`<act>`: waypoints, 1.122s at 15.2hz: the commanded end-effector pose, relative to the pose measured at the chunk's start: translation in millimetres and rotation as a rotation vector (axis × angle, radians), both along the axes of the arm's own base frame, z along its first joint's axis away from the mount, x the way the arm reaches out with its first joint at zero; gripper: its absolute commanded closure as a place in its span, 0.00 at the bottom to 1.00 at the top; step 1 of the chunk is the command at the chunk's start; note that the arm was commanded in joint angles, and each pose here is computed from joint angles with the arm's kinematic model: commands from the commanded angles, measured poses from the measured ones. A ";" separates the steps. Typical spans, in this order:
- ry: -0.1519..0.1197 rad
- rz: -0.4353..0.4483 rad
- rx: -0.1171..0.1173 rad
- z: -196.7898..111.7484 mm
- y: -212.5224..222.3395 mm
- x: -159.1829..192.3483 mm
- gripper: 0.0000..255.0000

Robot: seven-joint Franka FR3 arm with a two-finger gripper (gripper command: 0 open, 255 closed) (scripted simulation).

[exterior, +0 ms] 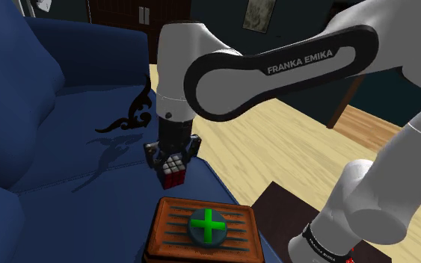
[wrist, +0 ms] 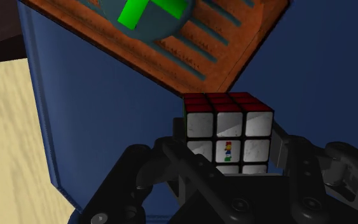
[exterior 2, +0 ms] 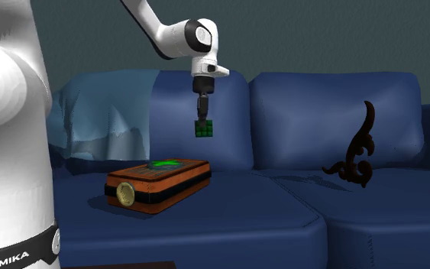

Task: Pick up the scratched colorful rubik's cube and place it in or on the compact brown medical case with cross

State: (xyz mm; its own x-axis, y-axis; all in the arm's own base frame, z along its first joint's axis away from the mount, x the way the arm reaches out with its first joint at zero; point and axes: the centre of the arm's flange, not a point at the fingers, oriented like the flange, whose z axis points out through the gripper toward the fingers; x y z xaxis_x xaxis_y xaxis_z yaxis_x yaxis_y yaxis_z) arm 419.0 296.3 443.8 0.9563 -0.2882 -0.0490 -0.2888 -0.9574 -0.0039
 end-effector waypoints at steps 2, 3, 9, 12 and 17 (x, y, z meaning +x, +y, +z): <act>0.000 -0.001 0.001 2.2 -8.9 -39.7 1.00; 0.000 -0.001 0.001 3.2 -11.1 -52.7 1.00; 0.000 -0.001 0.001 8.9 -24.9 -130.5 1.00; 0.000 -0.001 0.001 -0.9 -26.6 -140.3 1.00; 0.000 -0.001 0.001 -27.3 -26.6 -140.3 1.00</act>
